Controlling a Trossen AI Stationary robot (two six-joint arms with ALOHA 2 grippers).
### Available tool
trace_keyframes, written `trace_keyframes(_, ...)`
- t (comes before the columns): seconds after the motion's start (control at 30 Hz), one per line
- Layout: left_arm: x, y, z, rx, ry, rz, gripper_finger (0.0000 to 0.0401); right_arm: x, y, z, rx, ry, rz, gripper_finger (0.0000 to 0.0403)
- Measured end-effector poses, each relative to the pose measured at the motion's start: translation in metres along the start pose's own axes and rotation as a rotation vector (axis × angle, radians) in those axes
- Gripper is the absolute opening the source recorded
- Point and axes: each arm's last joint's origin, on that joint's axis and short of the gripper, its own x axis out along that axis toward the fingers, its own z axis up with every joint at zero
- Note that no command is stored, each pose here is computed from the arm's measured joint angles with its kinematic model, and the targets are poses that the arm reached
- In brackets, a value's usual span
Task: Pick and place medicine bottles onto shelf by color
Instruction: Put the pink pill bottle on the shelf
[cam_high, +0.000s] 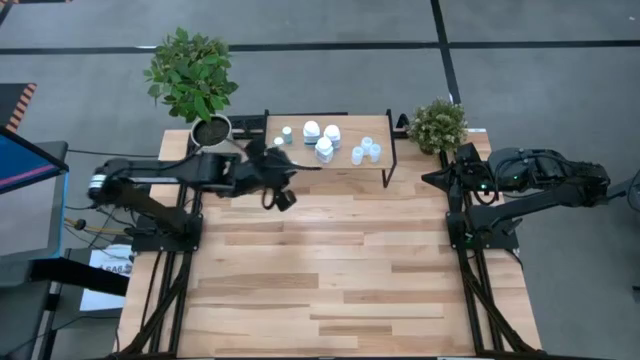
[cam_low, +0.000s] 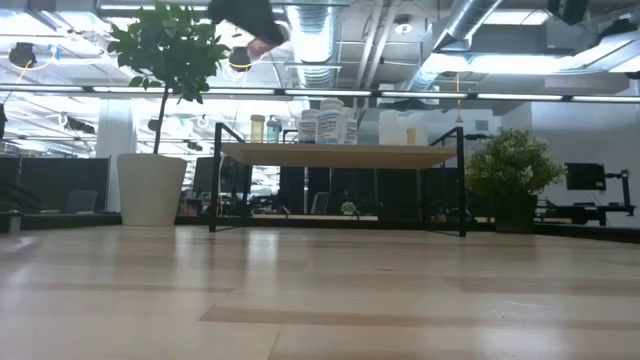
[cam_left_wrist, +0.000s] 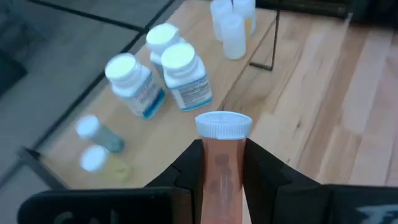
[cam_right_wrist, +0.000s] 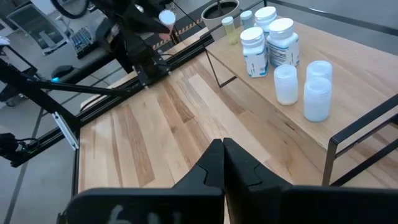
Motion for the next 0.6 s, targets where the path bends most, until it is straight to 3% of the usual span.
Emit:
trace_keyframes(0.2,0.019,0.001,-0.049,-0.191,-0.274,-0.017,0.0061,0.0,0.0,0.0,-0.002,0.0,0.0,0.0013)
trace_keyframes(0.37,0.047,0.0,-0.077,-0.245,-0.509,0.043,0.0061,0.0,0.0,0.0,-0.002,0.0,-0.001,0.0013)
trace_keyframes(0.6,0.089,0.015,-0.107,-0.312,-0.525,0.139,0.0061,0.0,0.0,0.0,-0.004,-0.001,-0.001,0.0013)
